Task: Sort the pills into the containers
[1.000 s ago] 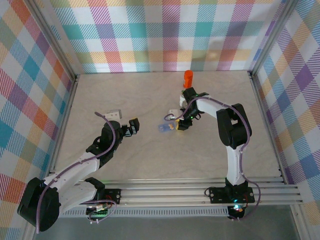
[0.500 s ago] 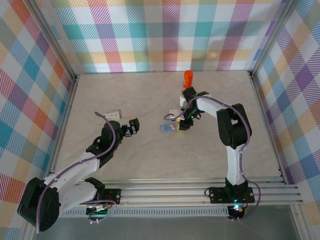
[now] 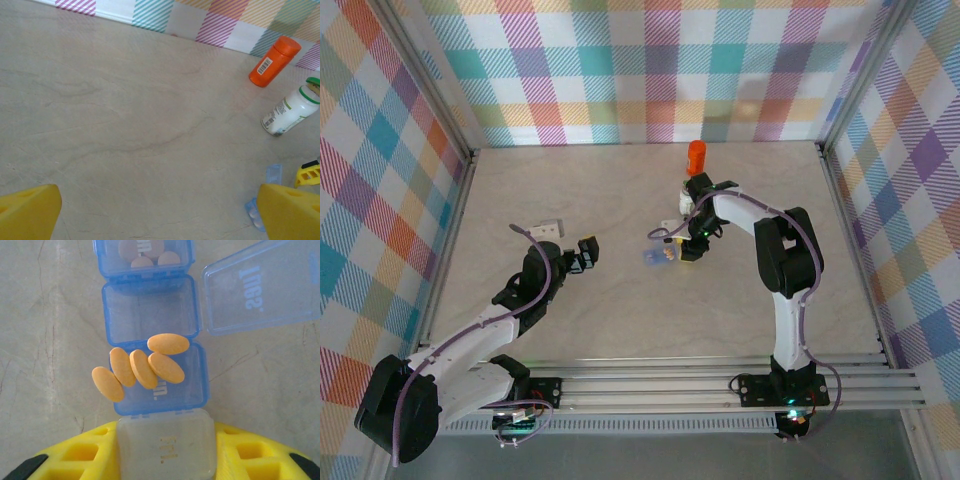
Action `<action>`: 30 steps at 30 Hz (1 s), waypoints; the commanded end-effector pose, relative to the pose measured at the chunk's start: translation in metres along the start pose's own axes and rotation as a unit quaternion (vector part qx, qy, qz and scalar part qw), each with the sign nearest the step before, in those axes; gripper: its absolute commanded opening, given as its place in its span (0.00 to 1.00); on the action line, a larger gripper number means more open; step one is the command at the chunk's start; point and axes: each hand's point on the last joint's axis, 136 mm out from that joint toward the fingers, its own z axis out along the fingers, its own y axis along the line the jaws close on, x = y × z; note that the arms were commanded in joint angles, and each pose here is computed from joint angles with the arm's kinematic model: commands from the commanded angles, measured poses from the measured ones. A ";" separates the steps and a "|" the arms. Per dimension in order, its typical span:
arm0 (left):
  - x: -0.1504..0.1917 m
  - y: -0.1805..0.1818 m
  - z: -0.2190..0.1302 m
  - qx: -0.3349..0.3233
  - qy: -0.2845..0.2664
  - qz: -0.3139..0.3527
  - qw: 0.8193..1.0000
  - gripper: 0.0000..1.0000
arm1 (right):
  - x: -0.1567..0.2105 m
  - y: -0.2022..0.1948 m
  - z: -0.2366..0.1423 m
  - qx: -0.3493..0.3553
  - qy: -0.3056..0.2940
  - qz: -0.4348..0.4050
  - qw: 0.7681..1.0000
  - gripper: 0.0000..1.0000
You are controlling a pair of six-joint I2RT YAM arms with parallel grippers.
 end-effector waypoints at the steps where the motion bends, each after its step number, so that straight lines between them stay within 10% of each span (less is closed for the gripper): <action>1: -0.007 -0.003 0.001 0.009 -0.012 -0.006 1.000 1.00 | -0.009 0.003 -0.022 0.005 0.002 -0.013 1.000 0.37; 30: -0.008 -0.003 -0.001 0.012 -0.014 -0.011 1.000 1.00 | 0.002 0.021 -0.041 -0.027 0.054 -0.004 0.998 0.35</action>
